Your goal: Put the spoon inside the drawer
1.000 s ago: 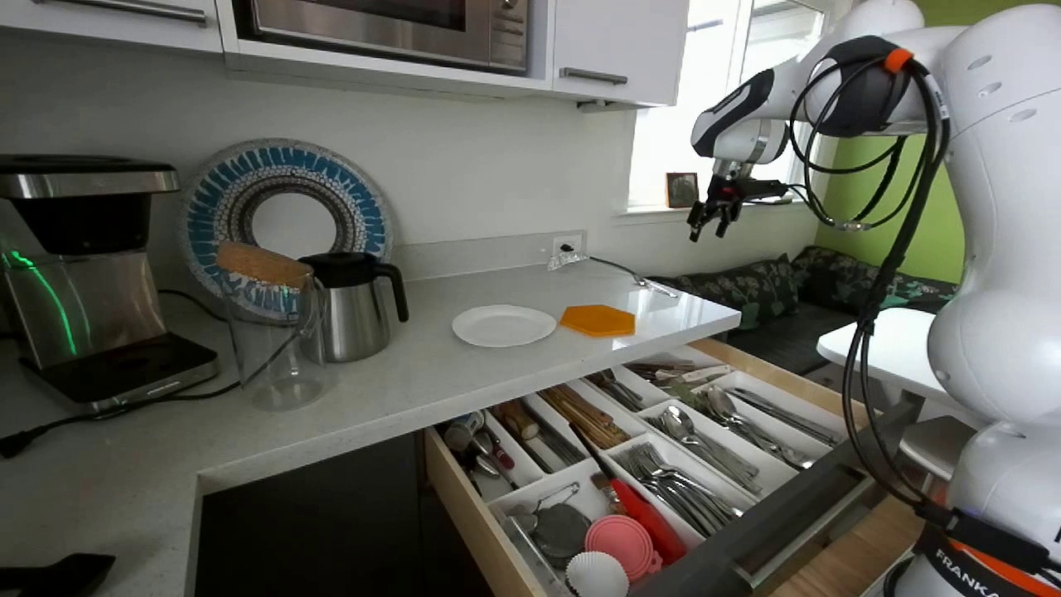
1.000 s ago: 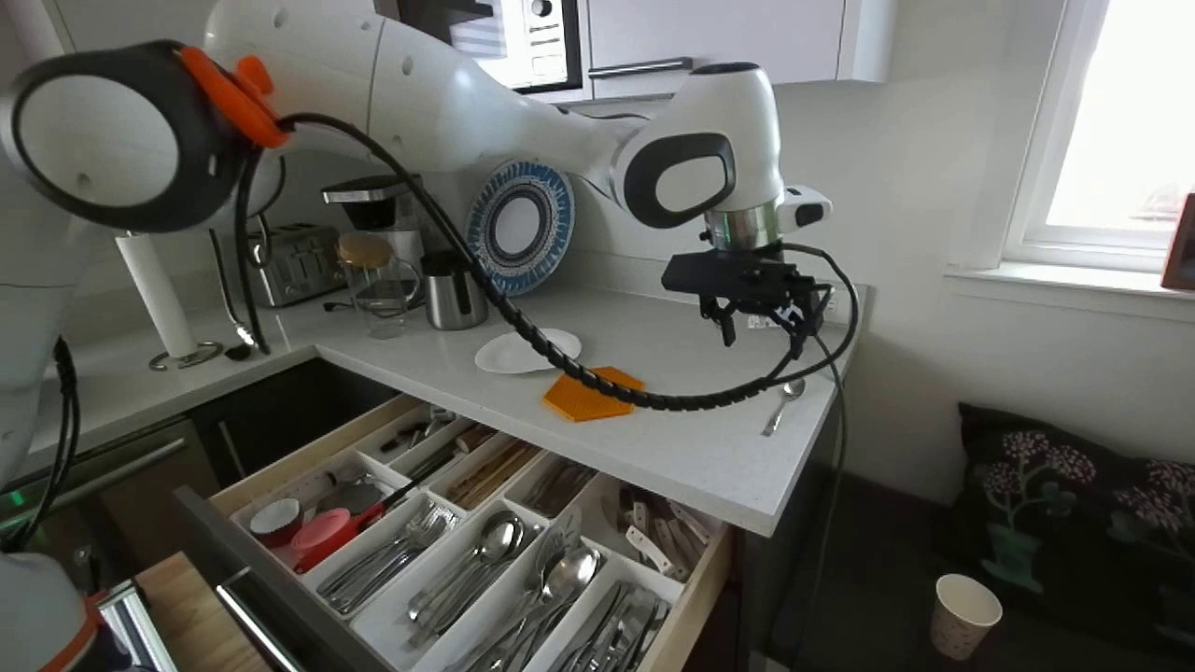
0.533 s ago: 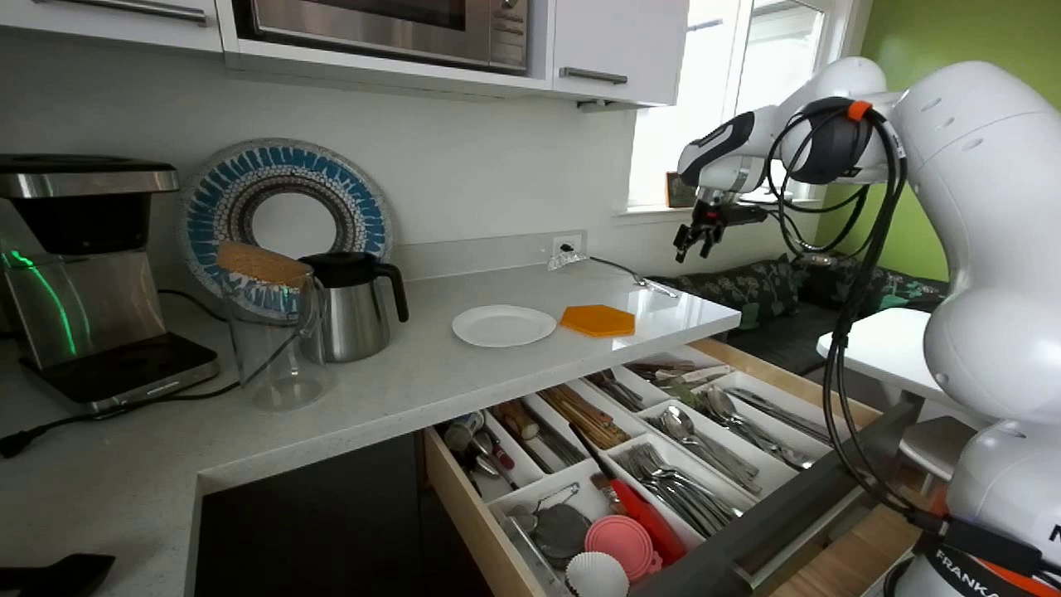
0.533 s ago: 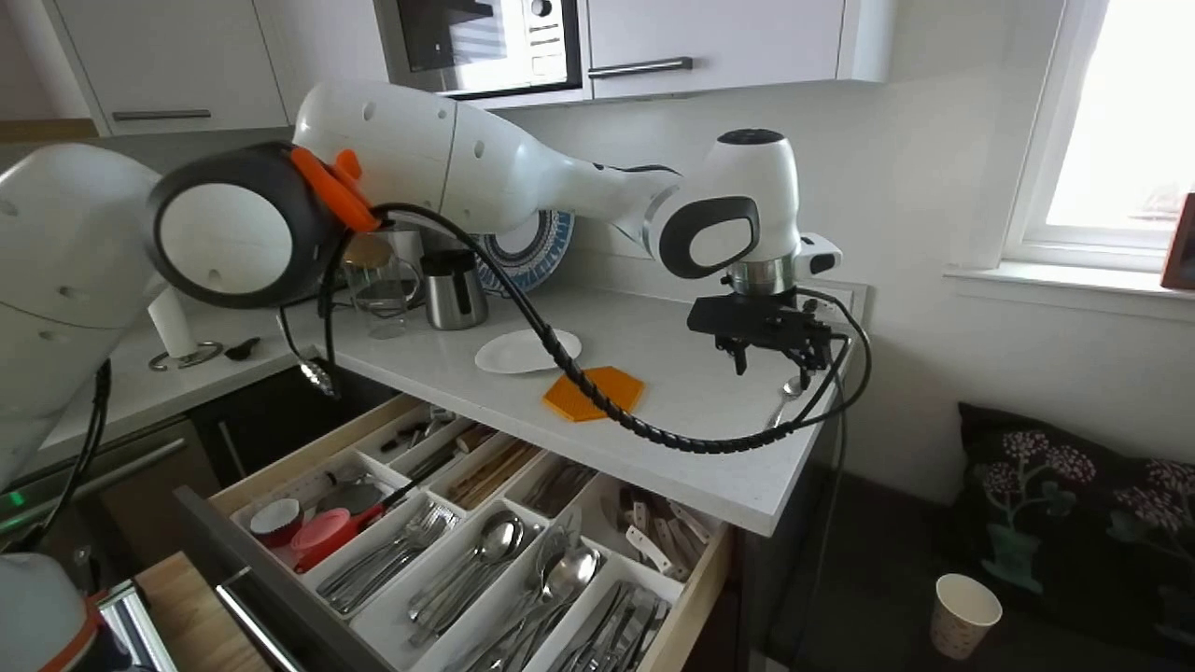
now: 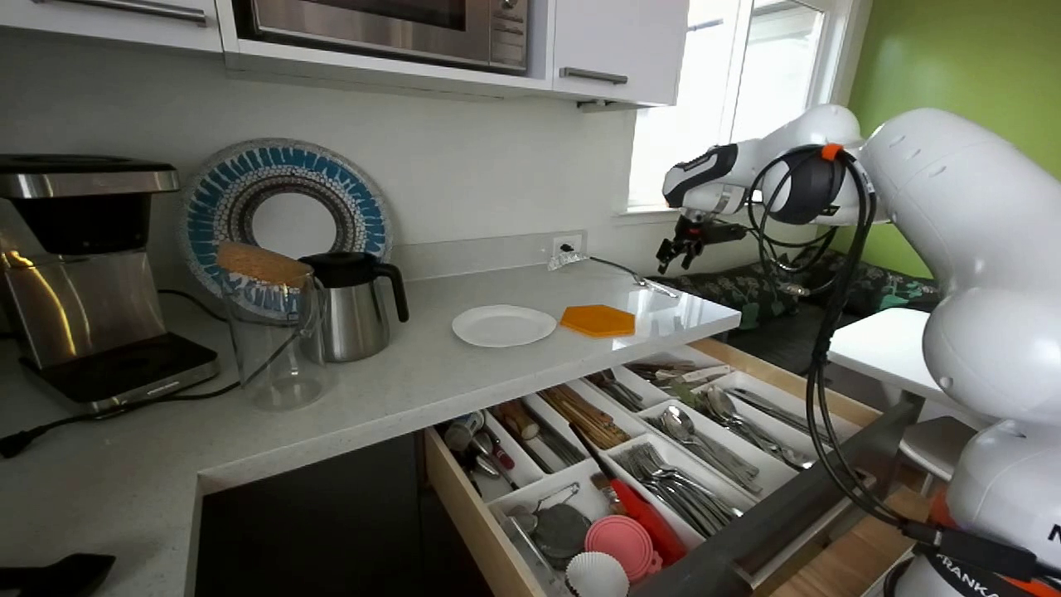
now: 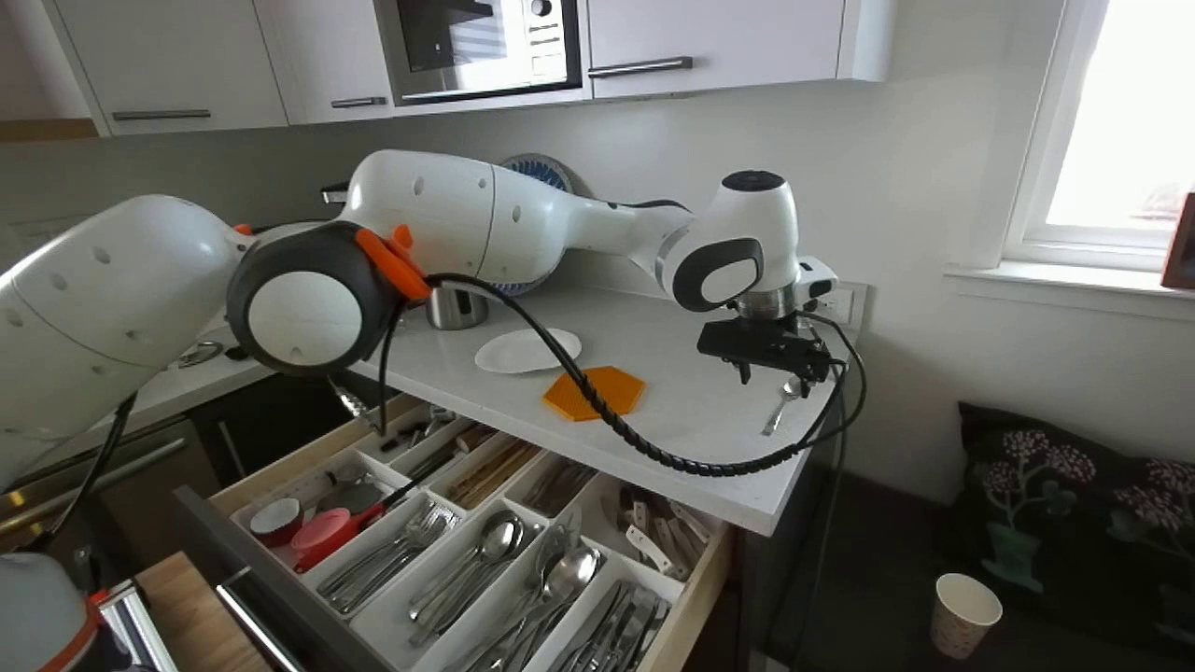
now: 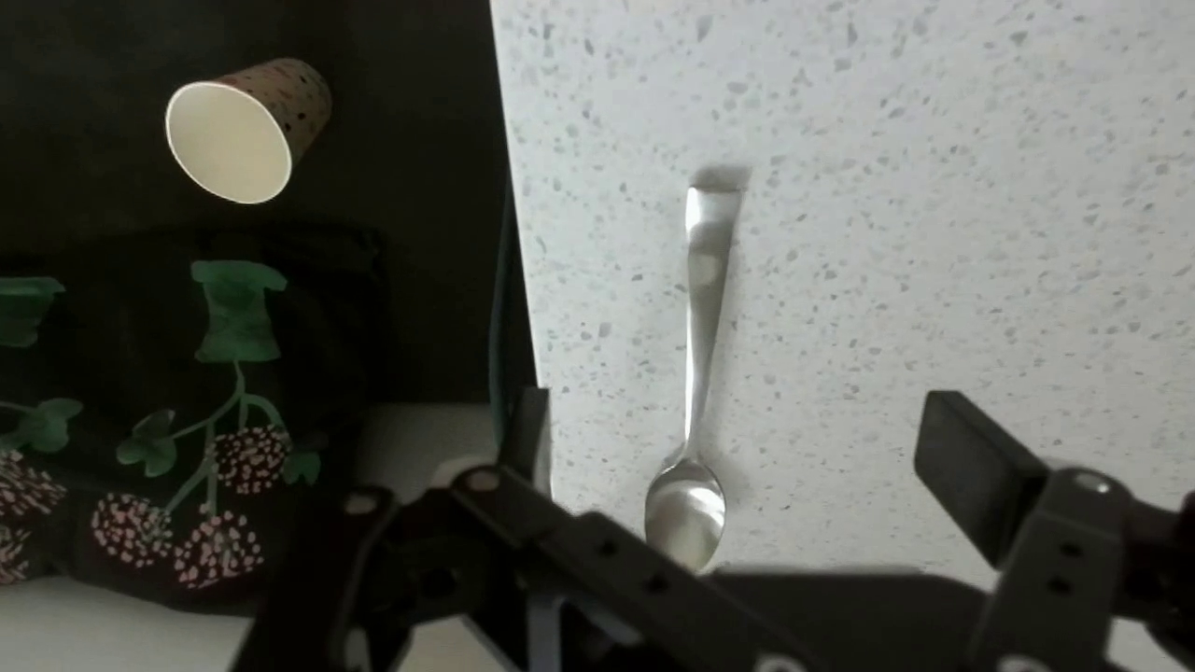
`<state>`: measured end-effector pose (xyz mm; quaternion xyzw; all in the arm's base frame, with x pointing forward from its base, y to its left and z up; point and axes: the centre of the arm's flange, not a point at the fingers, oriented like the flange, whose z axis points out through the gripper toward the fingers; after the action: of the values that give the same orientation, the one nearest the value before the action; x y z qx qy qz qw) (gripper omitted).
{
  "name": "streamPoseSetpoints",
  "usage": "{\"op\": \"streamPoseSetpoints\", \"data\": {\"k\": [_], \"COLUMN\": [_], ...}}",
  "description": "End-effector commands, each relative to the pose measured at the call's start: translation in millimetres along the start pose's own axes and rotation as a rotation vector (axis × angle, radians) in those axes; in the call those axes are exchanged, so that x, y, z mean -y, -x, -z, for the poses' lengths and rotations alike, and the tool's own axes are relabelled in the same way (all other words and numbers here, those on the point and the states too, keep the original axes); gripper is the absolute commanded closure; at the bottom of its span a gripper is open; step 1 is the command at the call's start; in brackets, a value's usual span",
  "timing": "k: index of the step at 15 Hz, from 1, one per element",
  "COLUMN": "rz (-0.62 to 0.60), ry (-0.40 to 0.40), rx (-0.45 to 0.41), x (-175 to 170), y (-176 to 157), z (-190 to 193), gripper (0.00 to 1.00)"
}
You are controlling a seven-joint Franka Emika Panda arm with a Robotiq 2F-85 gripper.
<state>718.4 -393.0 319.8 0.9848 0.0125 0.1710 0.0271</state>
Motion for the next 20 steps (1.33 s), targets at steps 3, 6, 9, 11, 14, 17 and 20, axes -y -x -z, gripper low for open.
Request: {"op": "streamPoseSetpoints", "data": {"k": [3, 6, 9, 11, 14, 17, 20], "rz": [0.027, 0.012, 0.017, 0.018, 0.047, 0.071, 0.101], "ry": [-0.029, -0.003, -0.002, -0.001, -0.001, 0.000, -0.009], "rx": [-0.040, -0.034, -0.040, -0.041, -0.062, -0.082, -0.112], "x": [-17, -2, -3, -3, -7, -9, -5], "y": [-16, 0, -1, -2, -3, -4, -5], "z": [-32, -26, -24, -23, -37, -48, -57], "gripper": [0.00, 0.00, 0.00, 0.00, 0.00, 0.00, 0.00]}}
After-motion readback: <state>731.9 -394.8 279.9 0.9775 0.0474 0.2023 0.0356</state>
